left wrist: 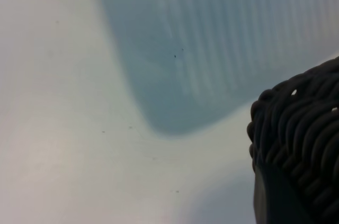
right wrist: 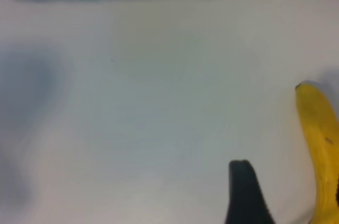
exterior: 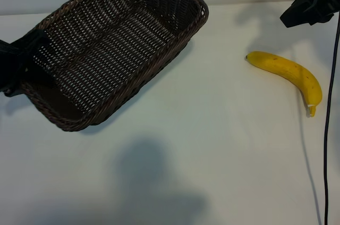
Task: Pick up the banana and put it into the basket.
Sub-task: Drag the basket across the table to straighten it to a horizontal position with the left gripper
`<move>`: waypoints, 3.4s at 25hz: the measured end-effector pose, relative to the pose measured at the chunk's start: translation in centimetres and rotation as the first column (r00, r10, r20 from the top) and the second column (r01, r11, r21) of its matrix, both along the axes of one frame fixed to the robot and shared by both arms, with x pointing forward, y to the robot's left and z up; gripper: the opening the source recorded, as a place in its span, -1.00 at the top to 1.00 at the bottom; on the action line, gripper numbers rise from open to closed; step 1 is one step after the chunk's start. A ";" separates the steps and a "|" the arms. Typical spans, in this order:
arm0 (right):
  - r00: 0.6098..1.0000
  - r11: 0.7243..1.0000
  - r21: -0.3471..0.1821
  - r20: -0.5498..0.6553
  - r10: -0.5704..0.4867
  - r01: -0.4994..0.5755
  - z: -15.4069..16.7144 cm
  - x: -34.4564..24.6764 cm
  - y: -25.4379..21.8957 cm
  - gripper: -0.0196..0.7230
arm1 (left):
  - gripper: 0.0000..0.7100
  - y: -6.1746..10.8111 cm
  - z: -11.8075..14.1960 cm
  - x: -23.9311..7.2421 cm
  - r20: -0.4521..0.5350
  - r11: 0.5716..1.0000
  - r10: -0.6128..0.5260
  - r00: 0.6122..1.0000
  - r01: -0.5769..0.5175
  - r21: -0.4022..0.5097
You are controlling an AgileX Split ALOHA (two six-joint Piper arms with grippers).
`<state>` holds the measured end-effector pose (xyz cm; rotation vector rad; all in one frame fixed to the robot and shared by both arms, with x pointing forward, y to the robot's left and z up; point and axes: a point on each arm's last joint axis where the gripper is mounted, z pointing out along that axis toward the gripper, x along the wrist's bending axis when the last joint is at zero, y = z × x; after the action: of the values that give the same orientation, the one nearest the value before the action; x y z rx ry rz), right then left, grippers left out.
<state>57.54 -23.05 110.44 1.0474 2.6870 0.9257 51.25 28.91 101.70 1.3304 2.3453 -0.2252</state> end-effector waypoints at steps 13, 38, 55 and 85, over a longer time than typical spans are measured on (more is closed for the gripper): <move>1.000 1.000 0.010 -0.019 -0.016 0.016 0.0 -0.1 0.0 -0.18 | 0.42 -5.2 -1.4 2.6 -0.006 0.993 -0.115 0.993 0.114 -0.037; 1.000 1.000 0.014 -0.020 -0.017 0.017 0.0 -0.1 0.1 -0.18 | 0.42 -9.1 -2.0 5.5 -0.013 0.954 -0.300 0.954 0.301 0.018; 1.000 1.000 0.021 -0.021 -0.017 0.018 0.0 -0.1 0.1 -0.18 | 0.42 -8.4 0.3 6.4 0.049 0.711 -0.687 0.725 0.656 0.253; 1.000 1.000 0.022 -0.022 -0.018 0.019 0.0 -0.1 0.1 -0.18 | 0.42 -9.7 -6.8 9.9 -0.092 0.762 -0.635 0.767 0.641 0.093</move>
<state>57.47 -22.94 110.48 1.0906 2.6858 0.9482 61.15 19.25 94.93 2.1837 1.8712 -0.3282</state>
